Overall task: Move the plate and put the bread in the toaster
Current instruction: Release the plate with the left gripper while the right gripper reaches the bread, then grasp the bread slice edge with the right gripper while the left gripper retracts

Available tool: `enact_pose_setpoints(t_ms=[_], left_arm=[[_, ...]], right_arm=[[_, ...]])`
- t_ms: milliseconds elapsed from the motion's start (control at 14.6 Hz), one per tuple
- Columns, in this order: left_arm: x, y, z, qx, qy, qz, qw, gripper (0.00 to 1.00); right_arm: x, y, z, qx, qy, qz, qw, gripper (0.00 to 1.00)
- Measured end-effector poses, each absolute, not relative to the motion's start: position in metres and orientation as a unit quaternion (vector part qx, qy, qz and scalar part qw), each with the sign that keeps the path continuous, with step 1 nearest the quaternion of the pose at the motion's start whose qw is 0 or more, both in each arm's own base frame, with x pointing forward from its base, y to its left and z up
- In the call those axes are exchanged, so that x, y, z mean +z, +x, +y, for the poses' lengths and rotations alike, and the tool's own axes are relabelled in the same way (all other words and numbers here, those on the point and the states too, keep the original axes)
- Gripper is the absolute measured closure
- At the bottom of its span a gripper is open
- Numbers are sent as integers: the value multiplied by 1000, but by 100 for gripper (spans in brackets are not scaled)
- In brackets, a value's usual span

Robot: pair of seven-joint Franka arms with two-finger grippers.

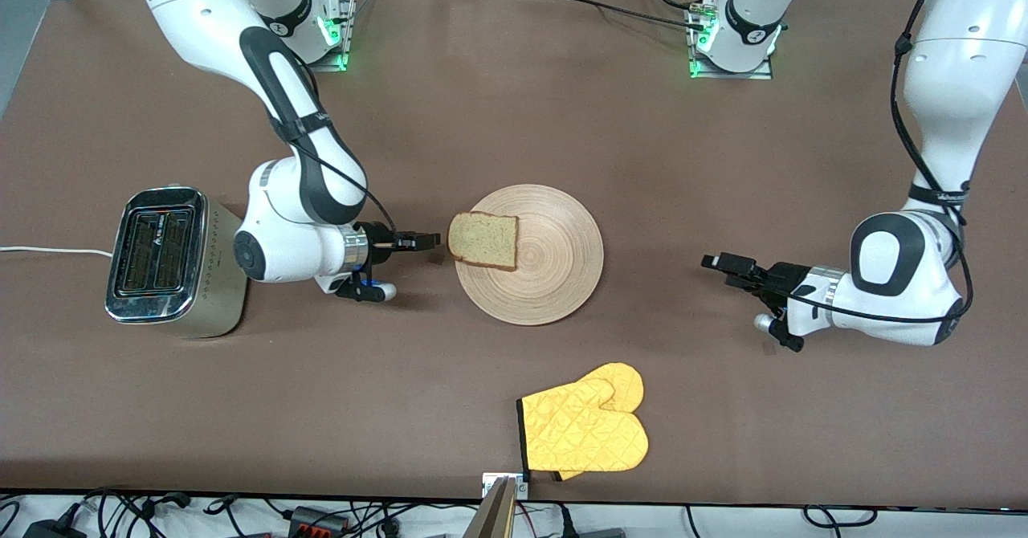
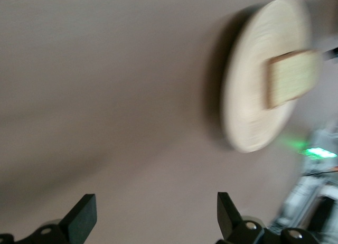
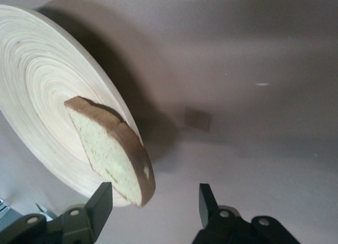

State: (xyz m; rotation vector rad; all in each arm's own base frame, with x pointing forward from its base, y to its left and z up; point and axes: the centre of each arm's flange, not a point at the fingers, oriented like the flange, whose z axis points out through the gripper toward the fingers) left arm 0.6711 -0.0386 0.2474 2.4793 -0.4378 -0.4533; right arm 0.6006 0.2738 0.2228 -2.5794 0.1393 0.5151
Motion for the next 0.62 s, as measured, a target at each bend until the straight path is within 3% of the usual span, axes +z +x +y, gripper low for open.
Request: enact_pose_setpoints(t_ms=[342,616], left_arm=[[258,677,-12,-186,955,-213,88,0],[343,696,-10,-139,962,-233,5,0]], right_arm=[[206,592,305,178,-947,58,262,26],[189,583,315,185,-948,55,255,30]])
